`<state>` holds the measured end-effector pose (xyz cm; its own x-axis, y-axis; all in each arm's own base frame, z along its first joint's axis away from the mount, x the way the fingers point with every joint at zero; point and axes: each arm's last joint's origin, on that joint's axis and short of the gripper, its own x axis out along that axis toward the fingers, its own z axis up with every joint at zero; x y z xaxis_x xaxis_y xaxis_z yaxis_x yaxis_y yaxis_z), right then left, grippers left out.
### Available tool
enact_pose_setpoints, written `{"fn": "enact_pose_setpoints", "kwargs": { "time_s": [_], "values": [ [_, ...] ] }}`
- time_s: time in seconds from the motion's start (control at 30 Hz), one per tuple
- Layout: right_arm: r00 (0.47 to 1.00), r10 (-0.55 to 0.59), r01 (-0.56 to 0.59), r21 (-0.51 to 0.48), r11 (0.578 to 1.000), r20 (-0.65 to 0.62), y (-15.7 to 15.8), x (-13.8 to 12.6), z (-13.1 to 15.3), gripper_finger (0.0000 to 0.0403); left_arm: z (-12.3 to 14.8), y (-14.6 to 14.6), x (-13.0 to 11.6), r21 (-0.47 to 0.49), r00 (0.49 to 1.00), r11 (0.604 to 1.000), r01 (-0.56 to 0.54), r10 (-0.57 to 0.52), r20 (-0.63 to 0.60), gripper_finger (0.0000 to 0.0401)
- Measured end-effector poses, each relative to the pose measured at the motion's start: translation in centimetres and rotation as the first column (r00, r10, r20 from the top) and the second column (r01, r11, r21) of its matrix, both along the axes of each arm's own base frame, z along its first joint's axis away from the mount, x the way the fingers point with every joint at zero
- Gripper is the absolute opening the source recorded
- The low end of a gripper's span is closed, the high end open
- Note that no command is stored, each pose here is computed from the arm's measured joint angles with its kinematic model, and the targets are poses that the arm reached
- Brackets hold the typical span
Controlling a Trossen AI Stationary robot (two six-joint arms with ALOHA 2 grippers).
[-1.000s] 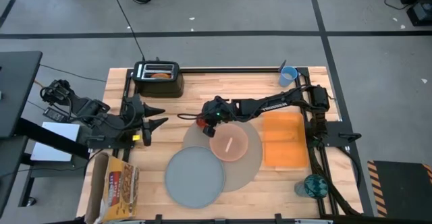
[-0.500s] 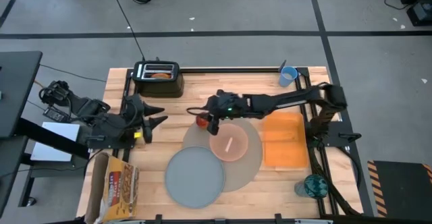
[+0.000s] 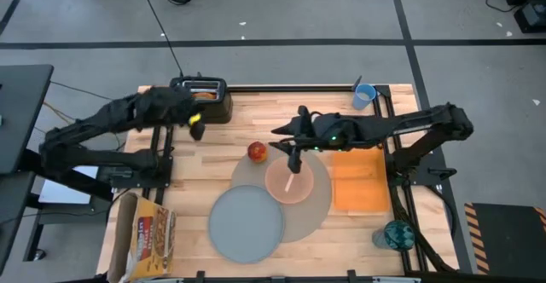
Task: Arrange a breakfast setting
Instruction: Put the brown toasted bread on the blue plate
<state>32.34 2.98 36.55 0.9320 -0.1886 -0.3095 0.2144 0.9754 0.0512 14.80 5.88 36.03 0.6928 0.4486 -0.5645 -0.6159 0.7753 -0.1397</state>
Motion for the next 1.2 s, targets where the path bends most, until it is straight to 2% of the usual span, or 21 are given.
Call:
{"fn": "enact_pose_setpoints", "kwargs": {
  "time_s": [0.13,0.3,0.47,0.6,0.67,0.87,1.03,1.17,1.2],
  "values": [
    [0.999,-0.020,0.020,-0.023,1.000,-0.035,-1.2,-1.8,1.0,0.0179,-0.1,4.3,0.9,-0.088,0.992,0.996,-0.034,0.023,-0.121,0.0170],
    [0.998,-0.043,0.033,-0.157,0.987,-0.056,-3.3,-4.0,2.4,0.0177,-1.0,9.9,2.2,-0.177,0.944,0.974,-0.139,0.077,-0.320,0.0151],
    [0.995,-0.034,0.011,-0.243,0.970,-0.091,-5.3,-6.1,3.4,0.0176,-2.3,13.0,3.9,-0.180,0.861,0.983,-0.024,-0.071,-0.503,0.0134],
    [0.989,-0.014,-0.026,-0.257,0.966,-0.150,-6.4,-7.8,3.5,0.0176,-3.3,14.2,4.9,-0.180,0.794,0.982,0.059,-0.156,-0.587,0.0126],
    [0.983,-0.013,-0.035,-0.259,0.965,-0.182,-6.7,-8.4,3.5,0.0176,-3.8,14.5,4.9,-0.183,0.744,0.977,0.111,-0.204,-0.636,0.0124],
    [0.972,-0.015,-0.060,-0.307,0.950,-0.235,-7.0,-9.9,3.6,0.0177,-4.5,15.1,4.7,-0.112,0.588,0.982,0.154,-0.182,-0.788,0.0124],
    [0.976,-0.013,-0.057,-0.315,0.947,-0.217,-6.9,-10.6,4.1,0.0176,-4.8,15.1,4.6,-0.127,0.527,0.961,0.247,-0.243,-0.814,0.0124],
    [0.977,-0.013,-0.057,-0.316,0.947,-0.213,-6.8,-10.7,4.2,0.0177,-6.5,15.2,4.0,-0.195,0.470,0.936,0.293,-0.319,-0.823,0.0136],
    [0.976,-0.012,-0.058,-0.315,0.947,-0.216,-6.8,-10.8,4.2,0.0178,-6.7,15.2,3.9,-0.198,0.471,0.935,0.294,-0.322,-0.821,0.0140]
  ]
}}
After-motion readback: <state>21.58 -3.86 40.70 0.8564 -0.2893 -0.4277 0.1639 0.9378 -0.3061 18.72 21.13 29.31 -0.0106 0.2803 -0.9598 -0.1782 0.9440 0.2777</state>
